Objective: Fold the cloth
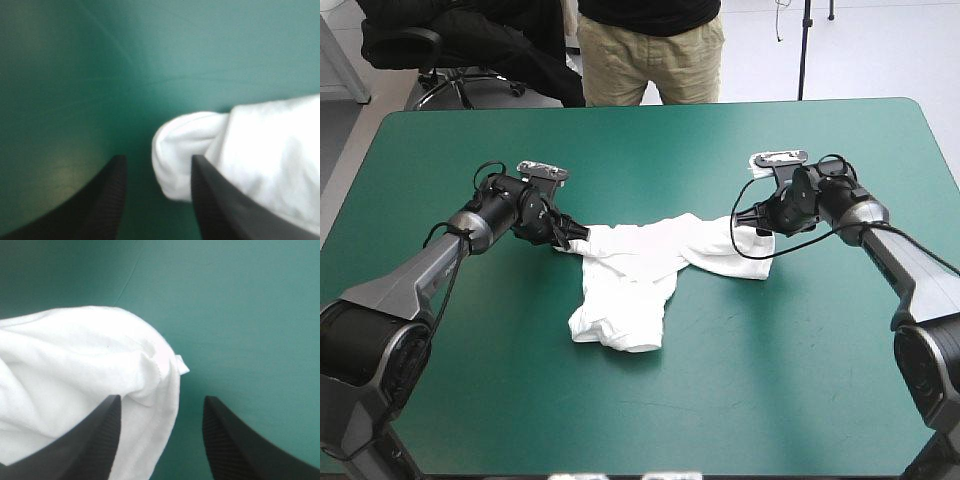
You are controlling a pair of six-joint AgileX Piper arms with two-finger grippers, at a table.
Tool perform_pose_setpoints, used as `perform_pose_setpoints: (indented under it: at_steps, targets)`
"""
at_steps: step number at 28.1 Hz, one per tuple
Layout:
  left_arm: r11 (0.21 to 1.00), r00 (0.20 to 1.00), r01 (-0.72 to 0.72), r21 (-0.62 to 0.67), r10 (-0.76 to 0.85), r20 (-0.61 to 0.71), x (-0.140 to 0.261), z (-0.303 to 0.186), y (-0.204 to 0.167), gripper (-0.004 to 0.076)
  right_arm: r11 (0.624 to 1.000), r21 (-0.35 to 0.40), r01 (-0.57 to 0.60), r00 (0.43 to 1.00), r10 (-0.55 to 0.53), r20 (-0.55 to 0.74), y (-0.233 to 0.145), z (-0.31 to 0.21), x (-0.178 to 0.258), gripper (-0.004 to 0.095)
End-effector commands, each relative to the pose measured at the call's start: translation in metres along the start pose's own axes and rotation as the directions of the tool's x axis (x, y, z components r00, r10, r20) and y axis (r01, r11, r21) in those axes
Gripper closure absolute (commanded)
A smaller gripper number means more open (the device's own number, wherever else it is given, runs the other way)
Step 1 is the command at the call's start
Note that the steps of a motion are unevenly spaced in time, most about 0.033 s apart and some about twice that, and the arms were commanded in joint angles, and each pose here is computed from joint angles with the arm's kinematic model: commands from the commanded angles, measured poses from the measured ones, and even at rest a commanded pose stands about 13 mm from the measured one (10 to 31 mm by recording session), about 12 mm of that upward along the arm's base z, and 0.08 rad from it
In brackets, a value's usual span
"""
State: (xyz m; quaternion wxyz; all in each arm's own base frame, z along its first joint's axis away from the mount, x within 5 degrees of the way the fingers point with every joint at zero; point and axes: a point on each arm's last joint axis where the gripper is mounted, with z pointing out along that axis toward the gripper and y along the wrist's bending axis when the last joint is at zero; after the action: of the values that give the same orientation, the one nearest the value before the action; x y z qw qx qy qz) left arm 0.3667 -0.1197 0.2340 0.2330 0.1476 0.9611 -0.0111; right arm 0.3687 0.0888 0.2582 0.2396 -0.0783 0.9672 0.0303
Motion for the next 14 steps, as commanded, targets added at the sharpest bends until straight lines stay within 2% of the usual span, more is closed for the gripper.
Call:
perform_pose_setpoints:
  at_steps: [1, 8, 14]
  targets:
    - [1.0, 0.997, -0.007, -0.02, 0.009, 0.079, -0.021, -0.051, 0.005, 0.0202, 0.997, 0.059, 0.053, 0.994, -0.058, 0.093, -0.009, -0.042, -0.017, 0.0337]
    - [1.0, 0.989, -0.015, -0.019, 0.018, 0.147, -0.018, -0.124, 0.009, 0.0204, 0.997, 0.062, 0.041, 0.984, -0.051, 0.173, -0.01, -0.107, -0.011, 0.0399]
    - [0.999, 0.985, -0.033, 0.027, 0.028, 0.172, 0.004, -0.178, 0.007, 0.0204, 0.998, 0.029, 0.057, 0.987, -0.061, 0.146, -0.009, -0.157, 0.013, 0.0418]
